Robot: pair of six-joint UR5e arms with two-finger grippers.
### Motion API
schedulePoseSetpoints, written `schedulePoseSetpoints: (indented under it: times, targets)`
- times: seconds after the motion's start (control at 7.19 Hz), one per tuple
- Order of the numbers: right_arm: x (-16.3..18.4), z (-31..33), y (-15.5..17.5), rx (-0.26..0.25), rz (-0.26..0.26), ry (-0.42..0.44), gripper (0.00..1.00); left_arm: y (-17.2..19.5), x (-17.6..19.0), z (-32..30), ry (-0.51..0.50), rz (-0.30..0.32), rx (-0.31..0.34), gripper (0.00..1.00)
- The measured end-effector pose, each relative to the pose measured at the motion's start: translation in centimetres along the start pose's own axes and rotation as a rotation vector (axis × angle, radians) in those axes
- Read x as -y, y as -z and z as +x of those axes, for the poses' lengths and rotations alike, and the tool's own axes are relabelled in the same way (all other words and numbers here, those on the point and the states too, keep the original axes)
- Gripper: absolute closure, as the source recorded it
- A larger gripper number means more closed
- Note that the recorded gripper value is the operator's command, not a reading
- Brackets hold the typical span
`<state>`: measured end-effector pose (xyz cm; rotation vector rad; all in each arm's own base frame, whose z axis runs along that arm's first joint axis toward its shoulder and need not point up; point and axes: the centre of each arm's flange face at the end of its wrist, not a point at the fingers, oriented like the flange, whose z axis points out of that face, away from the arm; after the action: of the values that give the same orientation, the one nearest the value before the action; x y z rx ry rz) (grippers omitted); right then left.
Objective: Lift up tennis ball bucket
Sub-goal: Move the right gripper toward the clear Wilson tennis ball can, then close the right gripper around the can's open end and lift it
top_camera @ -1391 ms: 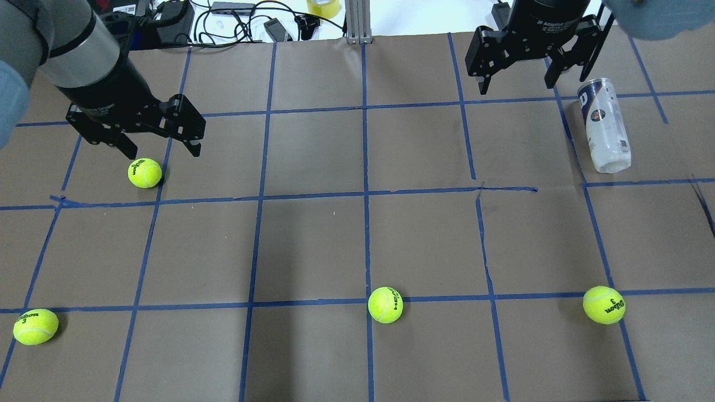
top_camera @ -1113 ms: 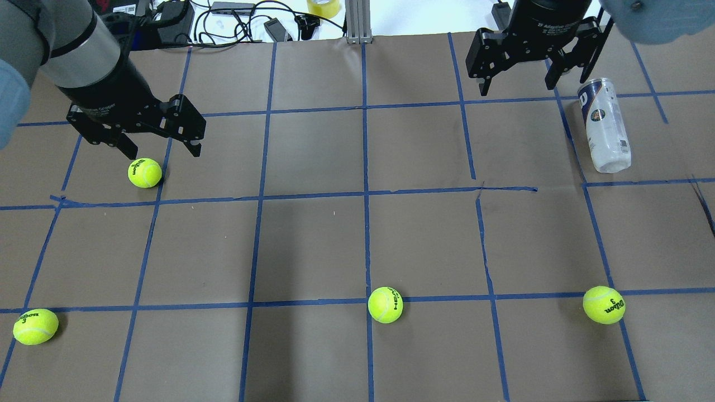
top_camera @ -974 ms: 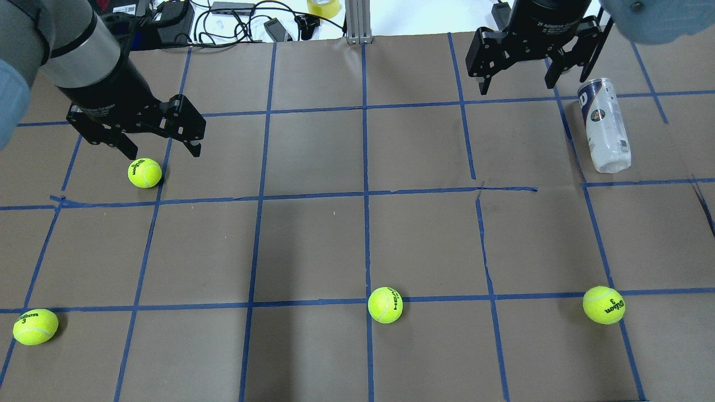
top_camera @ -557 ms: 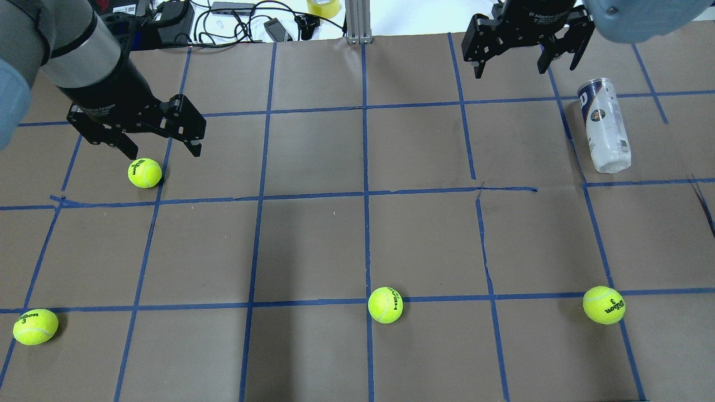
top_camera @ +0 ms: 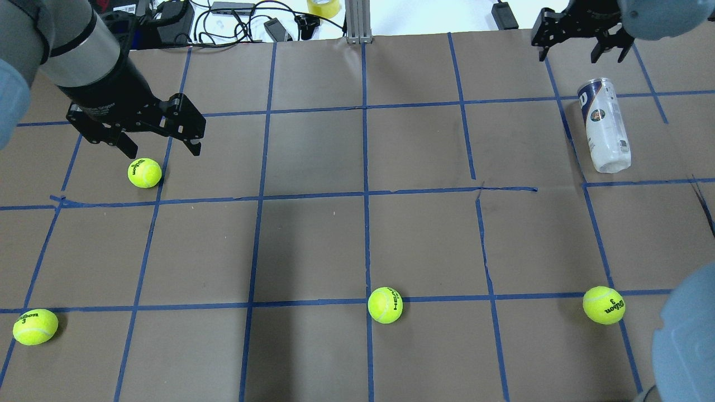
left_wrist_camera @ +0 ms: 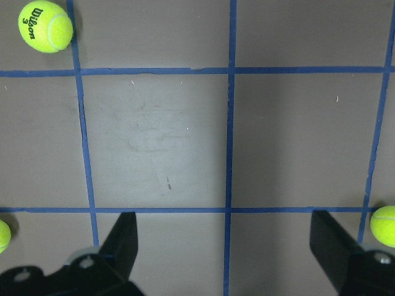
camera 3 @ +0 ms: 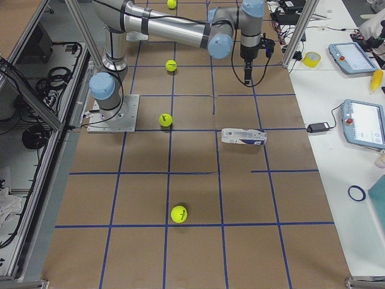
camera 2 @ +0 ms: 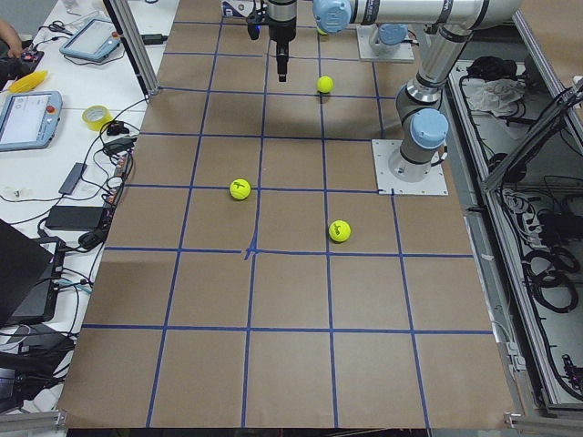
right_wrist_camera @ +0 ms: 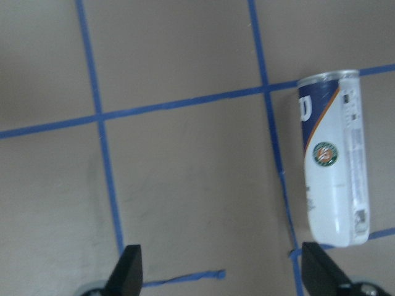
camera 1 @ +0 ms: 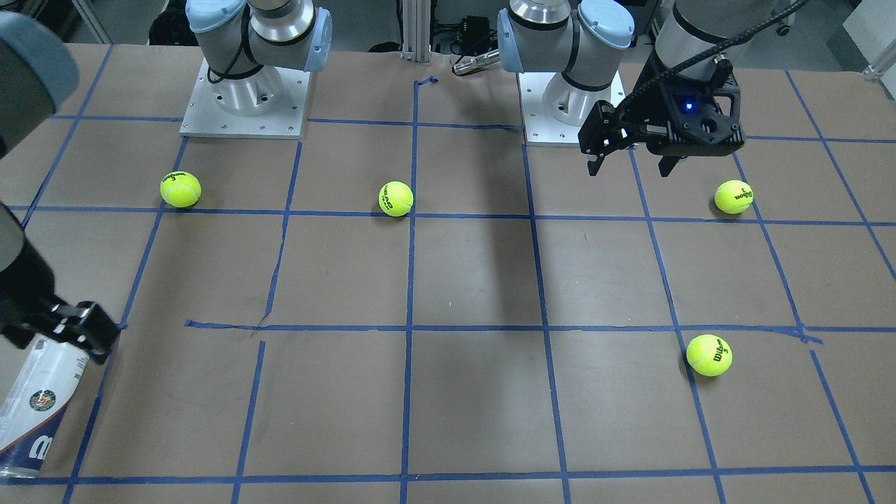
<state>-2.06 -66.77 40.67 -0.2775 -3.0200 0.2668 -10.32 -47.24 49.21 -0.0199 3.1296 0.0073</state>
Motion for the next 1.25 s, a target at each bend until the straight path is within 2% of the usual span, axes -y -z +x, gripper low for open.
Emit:
schedulePoseSetpoints:
  times: [0.28, 0.56, 0.7, 0.97, 1.25]
  targets:
    - [3.3, 8.3, -7.8, -0.024, 0.027, -0.024, 0.00, 0.0, 0.1, 0.0, -0.001, 0.001, 0.000, 0.00]
    - [5.1, 10.6, -13.1, -0.026, 0.038, -0.025, 0.00, -0.1, 0.1, 0.0, -0.001, 0.001, -0.001, 0.00]
    - [5.9, 10.7, -14.7, -0.012, 0.039, -0.015, 0.00, -0.1, 0.1, 0.0, -0.001, 0.001, -0.001, 0.00]
    - [6.6, 10.7, -18.0, 0.020, 0.018, 0.056, 0.00, -0.1, 0.1, 0.0, -0.001, 0.001, -0.001, 0.00]
    - [6.3, 10.8, -20.6, 0.022, -0.017, 0.087, 0.00, -0.1, 0.1, 0.0, -0.001, 0.002, -0.001, 0.00]
